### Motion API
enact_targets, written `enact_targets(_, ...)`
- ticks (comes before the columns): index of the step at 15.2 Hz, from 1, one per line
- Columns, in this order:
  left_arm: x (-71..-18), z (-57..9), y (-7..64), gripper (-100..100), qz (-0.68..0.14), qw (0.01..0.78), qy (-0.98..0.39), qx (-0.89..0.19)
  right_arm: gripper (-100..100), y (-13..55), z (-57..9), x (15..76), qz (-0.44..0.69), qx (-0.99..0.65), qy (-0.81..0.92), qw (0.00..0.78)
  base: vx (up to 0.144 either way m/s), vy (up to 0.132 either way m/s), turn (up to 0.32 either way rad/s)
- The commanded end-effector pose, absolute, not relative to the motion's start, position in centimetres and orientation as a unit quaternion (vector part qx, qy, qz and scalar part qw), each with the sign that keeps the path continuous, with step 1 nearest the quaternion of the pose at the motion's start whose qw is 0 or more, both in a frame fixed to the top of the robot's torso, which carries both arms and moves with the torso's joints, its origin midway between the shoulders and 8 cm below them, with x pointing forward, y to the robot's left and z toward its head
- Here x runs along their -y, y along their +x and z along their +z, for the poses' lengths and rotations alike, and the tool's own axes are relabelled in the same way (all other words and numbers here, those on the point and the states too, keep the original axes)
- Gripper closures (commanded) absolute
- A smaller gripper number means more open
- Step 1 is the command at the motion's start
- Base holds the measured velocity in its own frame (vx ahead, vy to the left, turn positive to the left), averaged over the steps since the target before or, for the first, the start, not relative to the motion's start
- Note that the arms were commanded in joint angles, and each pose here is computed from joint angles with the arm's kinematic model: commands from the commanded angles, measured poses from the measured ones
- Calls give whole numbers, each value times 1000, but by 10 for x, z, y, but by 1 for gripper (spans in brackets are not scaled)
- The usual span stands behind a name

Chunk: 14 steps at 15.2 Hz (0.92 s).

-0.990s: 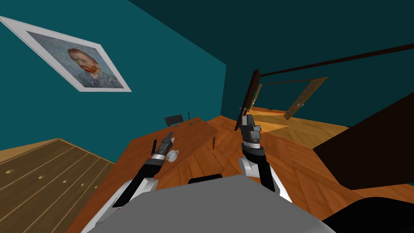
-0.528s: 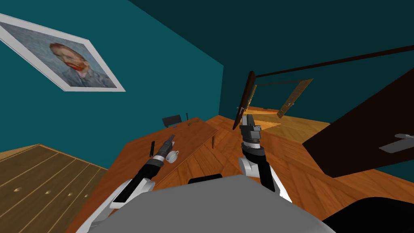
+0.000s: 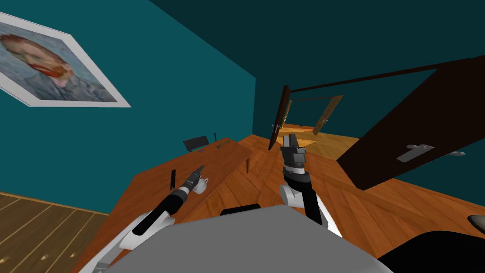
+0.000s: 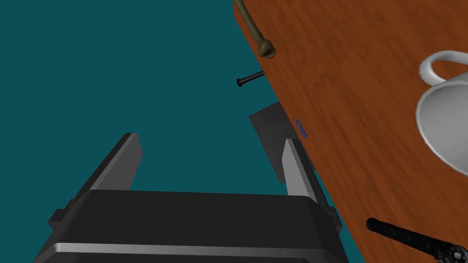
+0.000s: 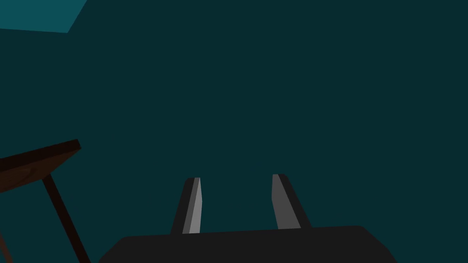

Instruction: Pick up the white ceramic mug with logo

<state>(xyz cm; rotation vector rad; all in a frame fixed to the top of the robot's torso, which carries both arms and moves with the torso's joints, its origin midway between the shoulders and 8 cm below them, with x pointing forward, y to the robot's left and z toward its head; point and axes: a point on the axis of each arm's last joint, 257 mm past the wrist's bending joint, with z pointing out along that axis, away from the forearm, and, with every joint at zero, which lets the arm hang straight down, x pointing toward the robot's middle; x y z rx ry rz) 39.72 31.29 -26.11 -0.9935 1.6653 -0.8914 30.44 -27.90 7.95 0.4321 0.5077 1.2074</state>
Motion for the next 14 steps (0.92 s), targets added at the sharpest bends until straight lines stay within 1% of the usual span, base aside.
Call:
enact_targets(1,-324,-288,390,-100,-338,459,-422,-705,0,304,80,279,557,-234,199,771,-21,41,-168)
enact_targets(6,-345,-326,374,-100,-292,420,-444,-736,0,304,80,279,557,-234,199,771,-9,41,-165)
enact_targets(7,-355,-342,364,-100,-271,401,-454,-748,0,304,80,279,557,-234,199,771,-8,32,-195)
enact_targets(8,-355,-343,364,-100,-270,400,-454,-749,0,304,80,279,557,-234,199,771,-7,31,-150)
enact_targets(9,-365,-358,354,-100,-249,382,-463,-760,0,304,80,279,557,-234,199,771,-3,29,-172)
enact_targets(12,-376,-375,341,-100,-224,361,-473,-772,0,304,80,279,557,-234,199,771,-1,27,-170)
enact_targets(13,-387,-389,329,-100,-202,341,-482,-781,0,304,80,279,557,-234,199,771,-2,29,-205)
enact_targets(14,-387,-389,329,-100,-202,341,-482,-781,0,304,80,279,557,-234,199,771,1,30,-160)
